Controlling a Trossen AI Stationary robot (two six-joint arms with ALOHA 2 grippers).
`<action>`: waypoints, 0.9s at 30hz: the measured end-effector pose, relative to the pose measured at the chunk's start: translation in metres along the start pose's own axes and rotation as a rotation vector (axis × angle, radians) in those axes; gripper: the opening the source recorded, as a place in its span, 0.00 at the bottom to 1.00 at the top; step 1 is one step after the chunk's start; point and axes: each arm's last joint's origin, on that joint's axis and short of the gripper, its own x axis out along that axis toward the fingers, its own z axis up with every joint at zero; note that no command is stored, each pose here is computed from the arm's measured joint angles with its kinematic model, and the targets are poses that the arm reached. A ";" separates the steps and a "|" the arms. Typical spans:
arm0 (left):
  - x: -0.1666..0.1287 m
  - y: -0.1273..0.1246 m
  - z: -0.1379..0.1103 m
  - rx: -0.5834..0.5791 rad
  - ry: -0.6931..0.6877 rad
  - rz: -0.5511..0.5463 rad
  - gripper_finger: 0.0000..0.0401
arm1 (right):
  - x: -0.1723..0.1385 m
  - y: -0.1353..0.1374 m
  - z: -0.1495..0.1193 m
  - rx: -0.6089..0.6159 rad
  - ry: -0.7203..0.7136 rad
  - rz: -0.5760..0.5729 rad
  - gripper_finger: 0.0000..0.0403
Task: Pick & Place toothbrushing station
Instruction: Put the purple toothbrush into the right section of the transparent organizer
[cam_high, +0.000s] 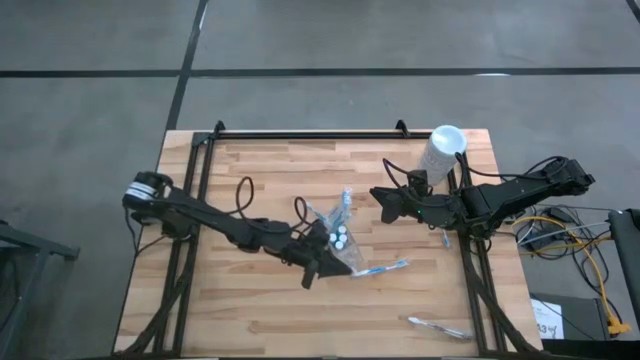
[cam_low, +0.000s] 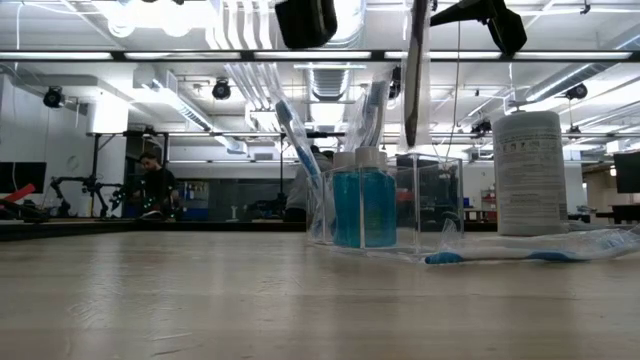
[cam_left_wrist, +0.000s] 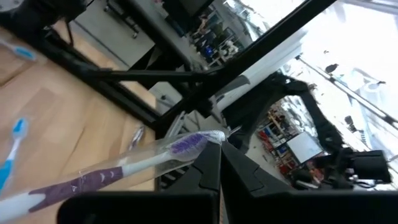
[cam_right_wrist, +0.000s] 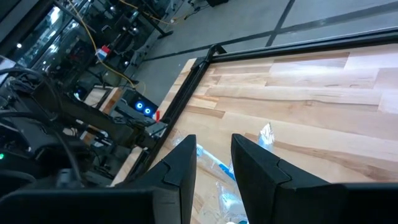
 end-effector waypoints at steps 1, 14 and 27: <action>0.001 0.002 -0.001 -0.001 0.004 0.006 0.01 | 0.000 0.000 0.000 -0.002 0.000 0.000 0.24; 0.008 0.020 -0.010 -0.012 0.032 0.060 0.04 | 0.000 0.000 0.000 -0.001 0.000 0.000 0.24; 0.005 0.032 -0.017 -0.032 0.065 0.138 0.06 | 0.000 0.000 0.000 -0.002 0.000 0.000 0.24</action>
